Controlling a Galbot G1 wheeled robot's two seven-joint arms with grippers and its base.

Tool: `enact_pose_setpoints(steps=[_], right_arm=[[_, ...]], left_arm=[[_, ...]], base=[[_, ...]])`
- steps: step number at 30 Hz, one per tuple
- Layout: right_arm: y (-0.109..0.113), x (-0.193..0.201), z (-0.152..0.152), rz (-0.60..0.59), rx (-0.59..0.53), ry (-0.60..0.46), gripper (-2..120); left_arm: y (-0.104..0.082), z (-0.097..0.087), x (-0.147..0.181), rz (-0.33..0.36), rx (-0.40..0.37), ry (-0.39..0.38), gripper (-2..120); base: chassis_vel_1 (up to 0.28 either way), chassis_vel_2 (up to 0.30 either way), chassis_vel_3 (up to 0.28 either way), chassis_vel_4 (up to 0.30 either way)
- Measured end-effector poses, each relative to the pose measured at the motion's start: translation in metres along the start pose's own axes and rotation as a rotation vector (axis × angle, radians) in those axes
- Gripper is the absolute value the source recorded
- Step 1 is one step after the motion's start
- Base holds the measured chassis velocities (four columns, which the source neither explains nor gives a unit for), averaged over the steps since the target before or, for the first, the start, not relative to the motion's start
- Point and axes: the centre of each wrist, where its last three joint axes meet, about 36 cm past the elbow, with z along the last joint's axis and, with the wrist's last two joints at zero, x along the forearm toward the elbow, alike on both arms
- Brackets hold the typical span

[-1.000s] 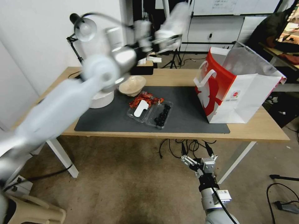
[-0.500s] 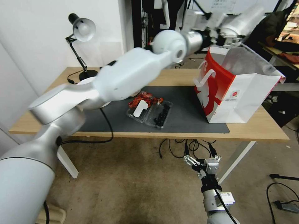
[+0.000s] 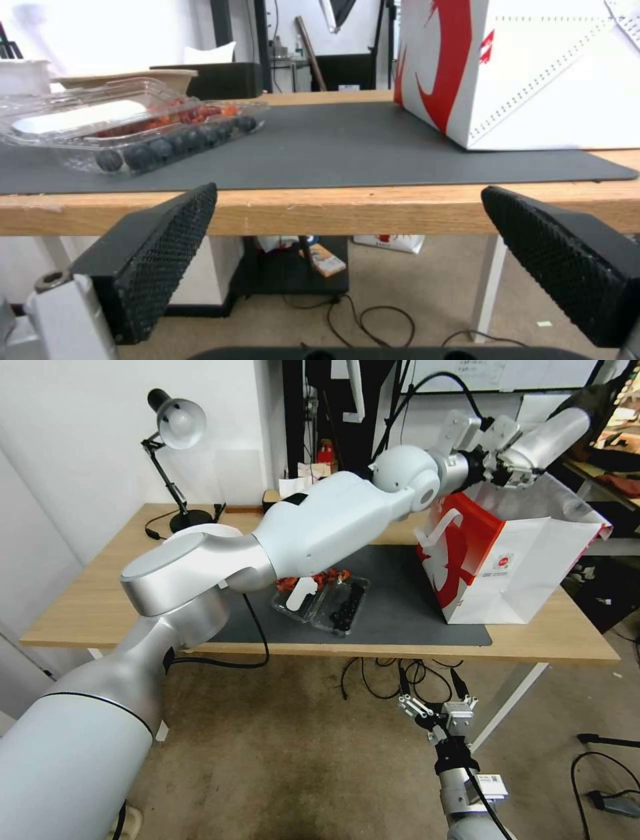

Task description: Pick up the trash from the table and place it into the takeout bag.

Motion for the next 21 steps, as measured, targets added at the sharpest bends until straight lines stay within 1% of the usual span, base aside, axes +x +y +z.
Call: enact_pose_setpoints(steps=[2, 3, 6, 9, 14, 16, 17, 19, 20, 21], right_arm=[[0.000, 0.001, 0.000, -0.002, 0.000, 0.000, 100], [0.000, 0.001, 0.000, -0.002, 0.000, 0.000, 100], [-0.001, 0.001, -0.002, -0.009, 0.002, -0.005, 100], [0.000, 0.000, -0.005, -0.012, 0.001, -0.011, 100], [0.001, 0.001, -0.007, -0.016, -0.002, -0.015, 100], [0.002, 0.000, -0.009, -0.017, -0.004, -0.020, 100], [0.002, 0.000, -0.009, -0.017, -0.004, -0.020, 100], [0.002, 0.000, -0.010, -0.018, -0.005, -0.022, 100], [0.002, 0.000, -0.010, -0.018, -0.005, -0.022, 100], [0.002, 0.000, -0.010, -0.018, -0.006, -0.022, 100]], left_arm=[[0.000, 0.001, 0.001, -0.015, 0.008, -0.003, 81], [0.000, 0.001, 0.001, -0.015, 0.008, -0.003, 81], [-0.004, -0.003, 0.004, -0.029, 0.018, -0.017, 97], [-0.007, -0.006, 0.004, -0.033, 0.028, -0.025, 99], [-0.012, -0.012, 0.005, -0.049, 0.043, -0.047, 100], [-0.015, -0.016, 0.013, -0.076, 0.060, -0.071, 100], [-0.015, -0.016, 0.013, -0.076, 0.060, -0.071, 100], [-0.010, -0.016, 0.036, -0.104, 0.071, -0.101, 100], [-0.010, -0.016, 0.036, -0.104, 0.071, -0.101, 100], [-0.007, -0.014, 0.050, -0.116, 0.074, -0.114, 100]], base=[[0.000, 0.000, 0.000, 0.000], [0.000, 0.000, 0.000, 0.000], [0.000, 0.000, 0.000, 0.000], [0.000, 0.000, 0.000, 0.000], [0.000, 0.000, 0.000, 0.000], [0.000, 0.000, 0.000, 0.000], [0.000, 0.000, 0.000, 0.000], [0.000, 0.000, 0.000, 0.000], [0.000, 0.000, 0.000, 0.000], [0.000, 0.000, 0.000, 0.000]])
